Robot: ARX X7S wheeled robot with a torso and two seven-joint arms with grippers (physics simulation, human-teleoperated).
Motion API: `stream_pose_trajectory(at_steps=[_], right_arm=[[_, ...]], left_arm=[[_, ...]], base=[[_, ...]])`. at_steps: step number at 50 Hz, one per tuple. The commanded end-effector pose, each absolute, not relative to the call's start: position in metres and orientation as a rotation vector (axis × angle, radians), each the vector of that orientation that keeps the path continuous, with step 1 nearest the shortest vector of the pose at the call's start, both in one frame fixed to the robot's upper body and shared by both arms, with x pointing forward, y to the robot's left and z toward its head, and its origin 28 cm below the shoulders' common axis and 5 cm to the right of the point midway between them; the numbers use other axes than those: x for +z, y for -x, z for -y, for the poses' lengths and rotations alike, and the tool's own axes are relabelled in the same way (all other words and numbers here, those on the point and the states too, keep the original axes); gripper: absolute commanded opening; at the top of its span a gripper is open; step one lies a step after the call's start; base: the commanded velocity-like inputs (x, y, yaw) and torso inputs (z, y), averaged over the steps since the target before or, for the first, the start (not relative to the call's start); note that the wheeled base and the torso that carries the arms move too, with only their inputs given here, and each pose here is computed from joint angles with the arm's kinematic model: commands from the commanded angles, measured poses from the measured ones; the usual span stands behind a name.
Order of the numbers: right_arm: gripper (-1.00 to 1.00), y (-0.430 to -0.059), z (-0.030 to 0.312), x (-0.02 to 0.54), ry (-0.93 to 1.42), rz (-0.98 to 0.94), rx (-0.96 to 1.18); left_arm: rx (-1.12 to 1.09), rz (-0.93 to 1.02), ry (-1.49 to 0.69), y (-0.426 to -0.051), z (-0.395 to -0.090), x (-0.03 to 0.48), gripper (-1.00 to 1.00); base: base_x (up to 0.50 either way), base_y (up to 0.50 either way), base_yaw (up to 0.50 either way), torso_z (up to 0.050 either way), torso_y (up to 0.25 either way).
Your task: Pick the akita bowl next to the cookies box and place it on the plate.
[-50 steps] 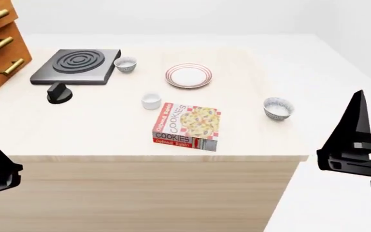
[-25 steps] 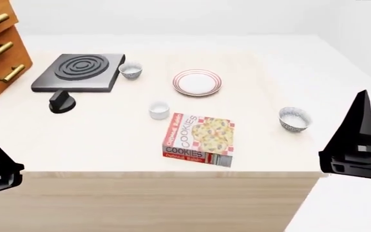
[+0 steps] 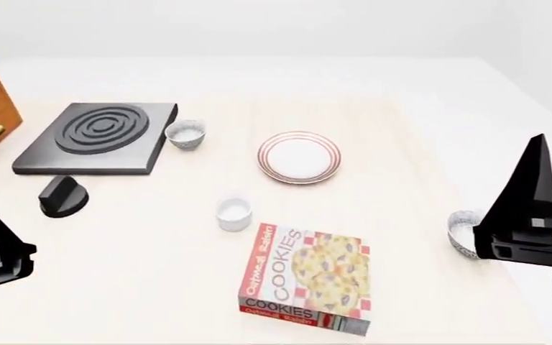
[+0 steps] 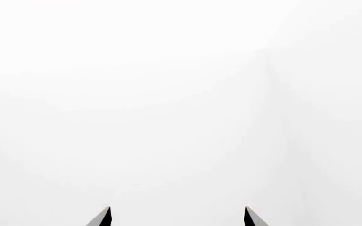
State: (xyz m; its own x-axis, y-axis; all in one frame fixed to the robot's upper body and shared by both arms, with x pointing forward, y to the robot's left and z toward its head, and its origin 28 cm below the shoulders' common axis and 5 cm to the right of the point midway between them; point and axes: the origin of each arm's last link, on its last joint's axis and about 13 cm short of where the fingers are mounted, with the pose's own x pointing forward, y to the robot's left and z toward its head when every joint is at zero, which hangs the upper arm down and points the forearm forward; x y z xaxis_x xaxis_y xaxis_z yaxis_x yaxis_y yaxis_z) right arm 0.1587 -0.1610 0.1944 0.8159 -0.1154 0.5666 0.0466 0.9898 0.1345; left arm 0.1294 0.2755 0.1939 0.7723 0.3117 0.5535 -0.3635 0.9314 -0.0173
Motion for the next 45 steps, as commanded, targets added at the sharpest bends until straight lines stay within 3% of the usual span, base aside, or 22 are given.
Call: stream_pose_trajectory(at_steps=[1, 45], right_arm=[[1.00, -0.1592, 0.1606, 0.1939, -0.115, 0.610, -0.085], [1.00, -0.1599, 0.1608, 0.1922, -0.115, 0.596, -0.089]], left_arm=[[0.365, 0.583, -0.092, -0.1292, -0.2754, 0.1937, 1.00], [0.362, 0.578, -0.093, -0.1307, -0.2754, 0.1927, 1.00]], base=[[0.50, 0.00, 0.00, 0.000, 0.015], [0.50, 0.00, 0.00, 0.000, 0.000]])
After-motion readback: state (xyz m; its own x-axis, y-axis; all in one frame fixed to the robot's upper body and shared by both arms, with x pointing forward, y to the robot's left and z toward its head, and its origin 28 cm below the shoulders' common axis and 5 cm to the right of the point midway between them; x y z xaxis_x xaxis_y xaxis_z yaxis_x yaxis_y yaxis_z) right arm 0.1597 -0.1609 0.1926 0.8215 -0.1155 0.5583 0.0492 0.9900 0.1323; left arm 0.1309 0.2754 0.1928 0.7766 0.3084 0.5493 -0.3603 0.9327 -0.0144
